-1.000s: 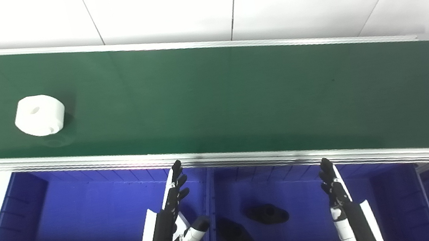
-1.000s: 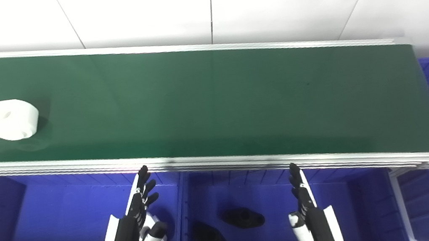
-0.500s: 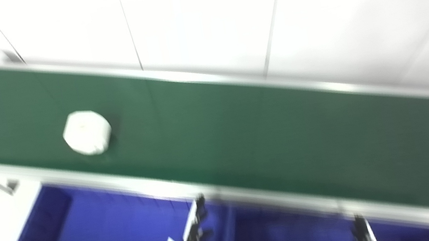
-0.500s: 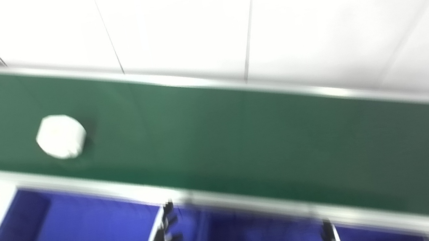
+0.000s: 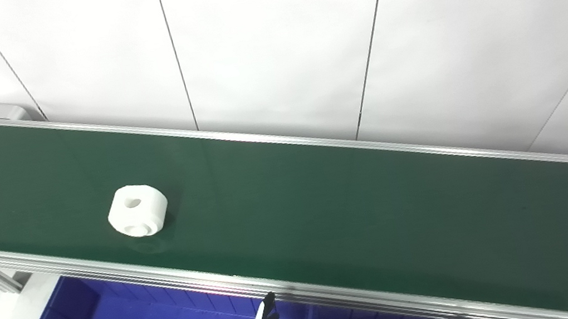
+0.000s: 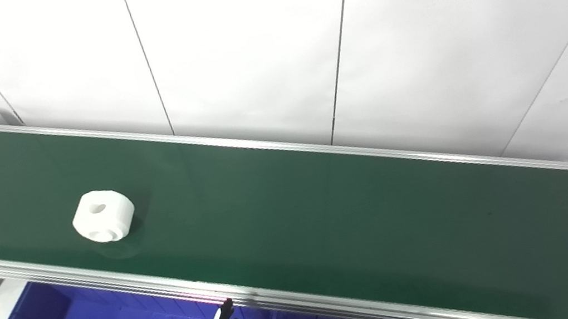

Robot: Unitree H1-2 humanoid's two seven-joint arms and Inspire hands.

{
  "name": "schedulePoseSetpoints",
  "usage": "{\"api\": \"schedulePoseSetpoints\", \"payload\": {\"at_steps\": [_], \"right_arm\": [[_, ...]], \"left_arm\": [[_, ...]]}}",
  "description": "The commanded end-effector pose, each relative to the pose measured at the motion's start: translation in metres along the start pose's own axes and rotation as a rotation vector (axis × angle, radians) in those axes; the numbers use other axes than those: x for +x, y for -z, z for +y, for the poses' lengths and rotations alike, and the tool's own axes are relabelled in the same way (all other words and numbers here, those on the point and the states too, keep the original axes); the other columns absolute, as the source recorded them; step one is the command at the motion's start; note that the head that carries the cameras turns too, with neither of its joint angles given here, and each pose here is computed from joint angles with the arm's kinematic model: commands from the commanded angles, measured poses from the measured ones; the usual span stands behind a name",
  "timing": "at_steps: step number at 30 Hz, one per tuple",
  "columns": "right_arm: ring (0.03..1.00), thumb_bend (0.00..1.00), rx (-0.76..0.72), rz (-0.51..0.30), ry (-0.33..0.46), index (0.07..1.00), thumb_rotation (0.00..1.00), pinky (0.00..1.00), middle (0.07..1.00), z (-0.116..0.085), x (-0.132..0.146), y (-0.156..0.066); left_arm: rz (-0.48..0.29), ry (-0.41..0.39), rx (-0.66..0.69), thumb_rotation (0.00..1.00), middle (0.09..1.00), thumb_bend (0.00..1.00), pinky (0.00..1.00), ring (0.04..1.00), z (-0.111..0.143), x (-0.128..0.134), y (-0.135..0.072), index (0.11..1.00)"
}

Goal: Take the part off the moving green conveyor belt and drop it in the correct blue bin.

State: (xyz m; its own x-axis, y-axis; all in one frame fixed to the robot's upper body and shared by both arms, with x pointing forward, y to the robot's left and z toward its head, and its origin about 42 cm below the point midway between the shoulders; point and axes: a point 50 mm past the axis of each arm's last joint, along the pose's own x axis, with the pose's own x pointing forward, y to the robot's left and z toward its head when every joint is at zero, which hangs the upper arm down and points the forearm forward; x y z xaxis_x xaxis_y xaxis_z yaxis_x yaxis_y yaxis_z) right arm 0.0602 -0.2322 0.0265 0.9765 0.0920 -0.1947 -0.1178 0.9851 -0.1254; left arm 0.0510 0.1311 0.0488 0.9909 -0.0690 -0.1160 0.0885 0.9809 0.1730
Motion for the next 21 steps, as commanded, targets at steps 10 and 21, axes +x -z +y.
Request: {"api": "schedulePoseSetpoints", "payload": {"at_steps": [10, 21], "right_arm": [[1.0, 0.87, 0.003, -0.055, 0.006, 1.0, 1.0, 1.0, 1.0, 0.002, -0.005, -0.021], [1.0, 0.83, 0.005, -0.053, 0.002, 1.0, 1.0, 1.0, 1.0, 0.0, -0.005, -0.024]], "left_arm": [[-0.187, 0.0, -0.093, 0.77, 0.968, 0.73, 0.76, 0.905, -0.024, 0.012, -0.045, 1.0], [-0.527, -0.008, 0.304, 0.48, 0.905, 0.92, 0.68, 0.861, 0.056, 0.044, -0.141, 0.969]]}}
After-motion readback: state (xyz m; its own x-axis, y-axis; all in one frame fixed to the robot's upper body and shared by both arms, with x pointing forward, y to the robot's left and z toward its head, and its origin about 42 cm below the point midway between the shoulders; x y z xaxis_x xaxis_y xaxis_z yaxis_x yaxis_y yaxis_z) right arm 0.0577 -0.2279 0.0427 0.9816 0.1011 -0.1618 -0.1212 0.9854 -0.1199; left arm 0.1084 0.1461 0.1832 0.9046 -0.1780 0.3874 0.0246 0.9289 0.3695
